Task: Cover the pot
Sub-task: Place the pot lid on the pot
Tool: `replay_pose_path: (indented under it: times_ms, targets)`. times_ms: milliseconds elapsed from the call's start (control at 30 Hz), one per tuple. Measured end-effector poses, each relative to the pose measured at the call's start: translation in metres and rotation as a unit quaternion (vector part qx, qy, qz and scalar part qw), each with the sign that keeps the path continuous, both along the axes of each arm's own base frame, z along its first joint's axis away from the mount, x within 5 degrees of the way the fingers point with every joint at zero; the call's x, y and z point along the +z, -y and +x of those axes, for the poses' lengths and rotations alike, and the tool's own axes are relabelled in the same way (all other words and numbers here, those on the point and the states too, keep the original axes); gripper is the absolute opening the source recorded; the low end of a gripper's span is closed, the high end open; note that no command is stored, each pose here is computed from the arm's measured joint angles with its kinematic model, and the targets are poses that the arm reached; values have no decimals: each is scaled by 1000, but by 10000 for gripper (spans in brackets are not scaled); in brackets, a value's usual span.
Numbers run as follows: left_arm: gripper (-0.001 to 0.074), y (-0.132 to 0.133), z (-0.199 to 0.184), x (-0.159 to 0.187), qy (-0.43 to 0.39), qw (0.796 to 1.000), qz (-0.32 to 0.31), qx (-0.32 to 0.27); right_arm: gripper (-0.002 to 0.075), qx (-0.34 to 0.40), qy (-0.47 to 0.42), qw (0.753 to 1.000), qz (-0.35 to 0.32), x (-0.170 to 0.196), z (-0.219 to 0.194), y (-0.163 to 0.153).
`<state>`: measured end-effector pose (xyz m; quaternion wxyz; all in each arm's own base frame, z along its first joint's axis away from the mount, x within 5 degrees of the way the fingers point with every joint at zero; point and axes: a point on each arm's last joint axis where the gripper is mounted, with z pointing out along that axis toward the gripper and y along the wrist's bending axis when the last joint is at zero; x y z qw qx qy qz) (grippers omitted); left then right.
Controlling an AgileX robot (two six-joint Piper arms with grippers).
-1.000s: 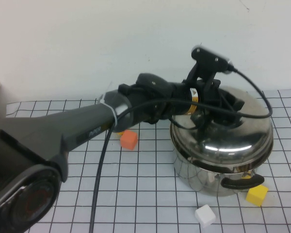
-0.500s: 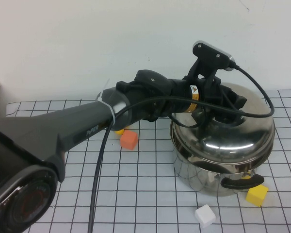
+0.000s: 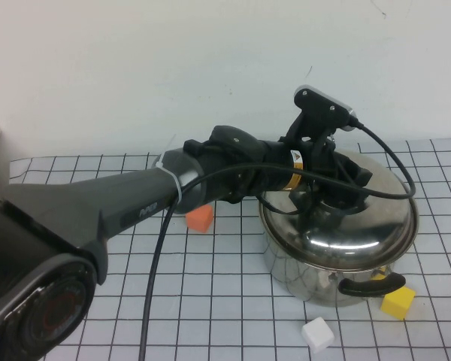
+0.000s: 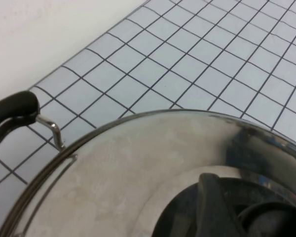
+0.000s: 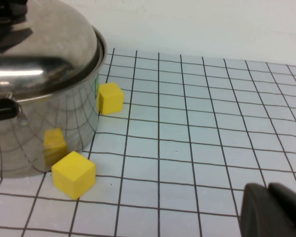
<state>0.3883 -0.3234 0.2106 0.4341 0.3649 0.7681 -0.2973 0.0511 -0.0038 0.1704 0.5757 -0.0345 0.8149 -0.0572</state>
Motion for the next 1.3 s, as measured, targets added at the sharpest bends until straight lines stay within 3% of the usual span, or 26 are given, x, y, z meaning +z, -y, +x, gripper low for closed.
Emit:
replay_pose_path:
  times_ms: [533,600,733,867,967,1033,1300]
  targets:
    - [321,-4,1,-1,-9,1000,-3,4,11,0,0,1000,0,0,0,0]
    - [381,-4,2,-2,-9,1000,-2,11,11,0,0,1000,0,0,0,0]
    - [590,-7,6,-2,-6,999,0,37,11,0,0,1000,0,0,0,0]
    - [627,-12,6,11,3,998,-8,57,11,0,0,1000,0,0,0,0]
    - [575,-18,4,36,24,997,-24,71,11,0,0,1000,0,0,0,0]
    - [503,-24,2,60,46,995,-37,84,11,0,0,1000,0,0,0,0]
    - [87,-39,-16,123,101,987,-77,96,11,0,0,1000,0,0,0,0]
